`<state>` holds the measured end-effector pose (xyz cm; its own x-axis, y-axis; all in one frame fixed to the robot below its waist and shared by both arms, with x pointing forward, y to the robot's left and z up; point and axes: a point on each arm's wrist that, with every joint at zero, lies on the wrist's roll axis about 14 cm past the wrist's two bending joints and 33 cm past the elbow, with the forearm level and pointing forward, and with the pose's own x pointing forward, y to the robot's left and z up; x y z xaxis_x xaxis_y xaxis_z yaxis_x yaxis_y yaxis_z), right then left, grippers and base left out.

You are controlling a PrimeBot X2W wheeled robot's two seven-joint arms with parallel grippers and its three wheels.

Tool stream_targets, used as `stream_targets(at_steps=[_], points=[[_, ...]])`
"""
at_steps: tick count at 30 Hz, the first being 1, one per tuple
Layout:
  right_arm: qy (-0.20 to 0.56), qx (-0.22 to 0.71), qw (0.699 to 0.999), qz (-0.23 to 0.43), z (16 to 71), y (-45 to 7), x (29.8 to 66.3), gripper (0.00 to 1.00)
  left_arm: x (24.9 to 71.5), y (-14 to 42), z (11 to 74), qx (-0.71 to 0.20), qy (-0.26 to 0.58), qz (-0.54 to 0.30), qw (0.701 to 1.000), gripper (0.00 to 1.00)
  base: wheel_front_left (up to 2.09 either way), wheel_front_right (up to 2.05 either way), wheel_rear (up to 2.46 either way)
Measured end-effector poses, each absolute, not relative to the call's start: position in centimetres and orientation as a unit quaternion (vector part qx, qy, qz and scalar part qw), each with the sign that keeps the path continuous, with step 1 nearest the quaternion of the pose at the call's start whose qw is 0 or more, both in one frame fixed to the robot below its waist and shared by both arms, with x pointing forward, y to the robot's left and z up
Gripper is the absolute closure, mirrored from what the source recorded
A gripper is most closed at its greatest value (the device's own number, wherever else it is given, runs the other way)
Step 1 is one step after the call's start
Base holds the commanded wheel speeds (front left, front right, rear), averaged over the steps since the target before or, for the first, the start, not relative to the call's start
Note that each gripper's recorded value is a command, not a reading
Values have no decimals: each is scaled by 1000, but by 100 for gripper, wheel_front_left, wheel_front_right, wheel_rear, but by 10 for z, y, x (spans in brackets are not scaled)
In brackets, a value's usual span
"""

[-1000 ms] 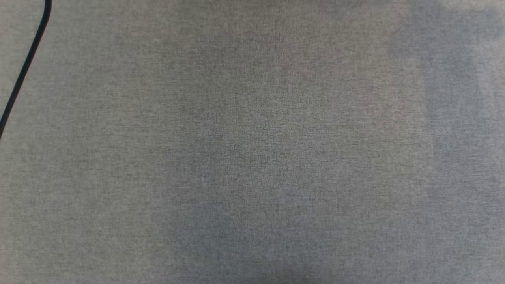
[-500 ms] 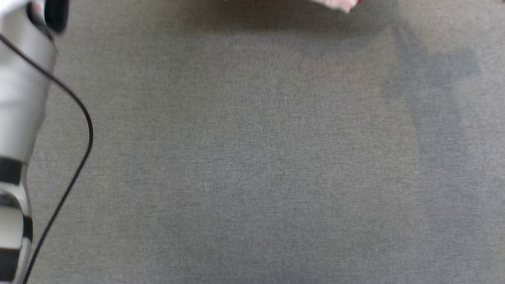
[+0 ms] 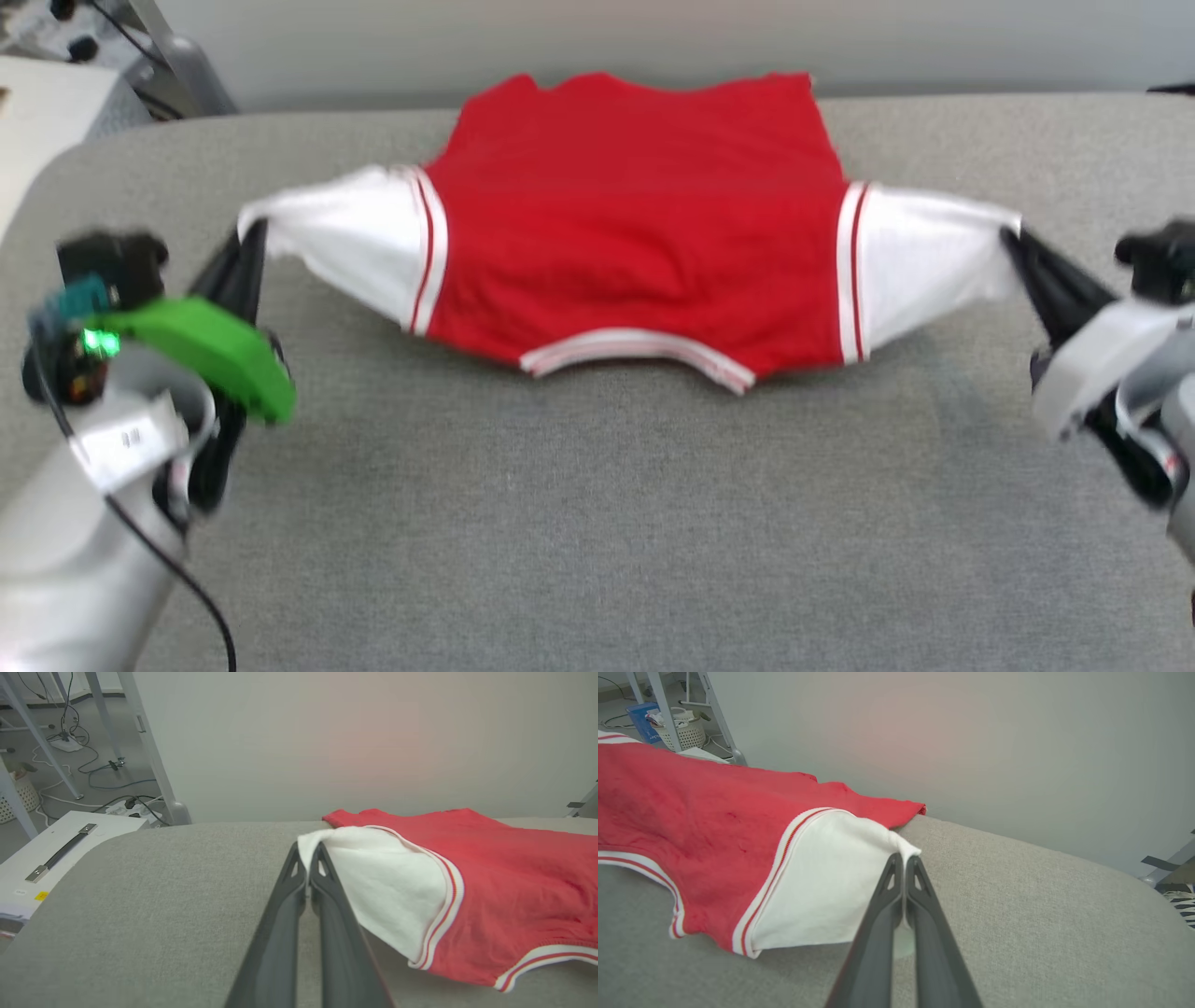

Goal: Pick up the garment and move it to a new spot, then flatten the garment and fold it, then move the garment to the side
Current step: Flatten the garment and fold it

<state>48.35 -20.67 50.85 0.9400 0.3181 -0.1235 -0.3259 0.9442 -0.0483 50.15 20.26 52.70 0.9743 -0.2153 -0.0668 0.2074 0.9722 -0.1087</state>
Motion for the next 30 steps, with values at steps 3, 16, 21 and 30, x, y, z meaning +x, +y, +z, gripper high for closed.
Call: stream_targets(at_steps=[3, 16, 21, 30], points=[[80, -23, 983, 162, 492, -210, 451, 100, 465, 207, 510, -56, 70, -96, 991, 100, 0, 0, 0], [195, 26, 975, 104, 421, -243, 334, 100, 346, 223, 443, -83, 197, -46, 976, 100, 0, 0, 0], [261, 38, 961, 88, 393, -249, 306, 100, 327, 225, 419, -89, 237, -34, 967, 100, 0, 0, 0], [321, 38, 942, 90, 372, -241, 295, 29, 320, 215, 396, -94, 267, -33, 959, 100, 0, 0, 0]])
